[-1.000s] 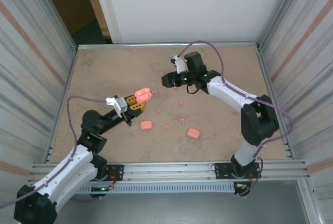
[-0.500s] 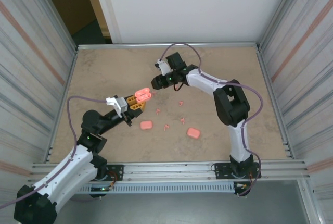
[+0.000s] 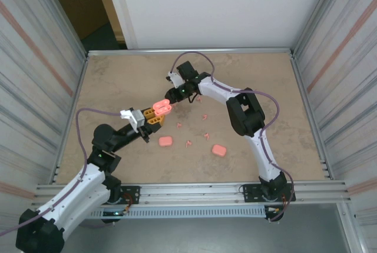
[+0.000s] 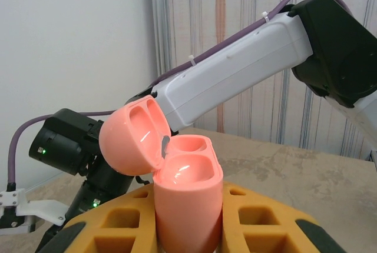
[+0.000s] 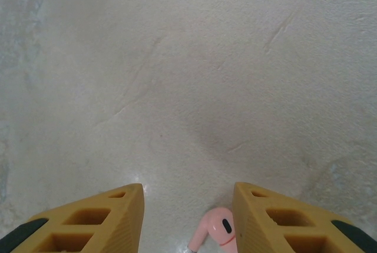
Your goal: Insert the wireless bluetooth earbuds into the charging case
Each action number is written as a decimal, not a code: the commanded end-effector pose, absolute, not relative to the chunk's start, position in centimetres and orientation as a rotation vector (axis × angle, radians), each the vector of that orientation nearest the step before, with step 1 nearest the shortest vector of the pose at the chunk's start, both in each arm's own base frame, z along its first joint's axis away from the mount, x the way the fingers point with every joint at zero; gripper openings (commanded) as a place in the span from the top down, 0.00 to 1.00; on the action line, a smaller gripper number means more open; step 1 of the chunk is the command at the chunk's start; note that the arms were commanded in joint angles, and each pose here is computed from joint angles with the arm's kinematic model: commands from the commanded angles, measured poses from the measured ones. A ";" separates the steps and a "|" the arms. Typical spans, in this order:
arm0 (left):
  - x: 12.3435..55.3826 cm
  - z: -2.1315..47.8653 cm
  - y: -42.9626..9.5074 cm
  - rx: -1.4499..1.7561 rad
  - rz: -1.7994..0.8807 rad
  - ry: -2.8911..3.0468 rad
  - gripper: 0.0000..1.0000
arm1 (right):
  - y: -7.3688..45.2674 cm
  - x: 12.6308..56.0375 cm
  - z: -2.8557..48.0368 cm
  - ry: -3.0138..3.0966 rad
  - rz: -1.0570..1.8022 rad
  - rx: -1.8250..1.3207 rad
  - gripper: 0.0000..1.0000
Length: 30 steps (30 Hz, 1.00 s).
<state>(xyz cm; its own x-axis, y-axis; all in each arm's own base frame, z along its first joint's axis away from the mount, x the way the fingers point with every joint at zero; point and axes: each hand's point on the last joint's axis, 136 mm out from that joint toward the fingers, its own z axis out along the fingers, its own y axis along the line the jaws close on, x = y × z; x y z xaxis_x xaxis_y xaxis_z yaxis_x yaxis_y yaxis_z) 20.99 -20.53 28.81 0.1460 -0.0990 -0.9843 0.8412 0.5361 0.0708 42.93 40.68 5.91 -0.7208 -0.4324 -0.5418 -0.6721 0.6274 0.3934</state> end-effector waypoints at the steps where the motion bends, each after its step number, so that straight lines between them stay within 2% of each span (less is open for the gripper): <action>1: 21.2 29.2 -20.3 0.741 -0.759 1.228 1.00 | 40.7 42.7 4.8 2.484 0.787 -0.922 0.57; 16: 21.2 29.3 -20.4 0.747 -0.766 1.228 1.00 | 39.7 41.8 1.7 2.577 0.738 -0.981 0.59; 30: 21.4 29.1 -20.5 0.753 -0.765 1.240 1.00 | 39.1 39.7 2.0 2.599 0.781 -1.033 0.63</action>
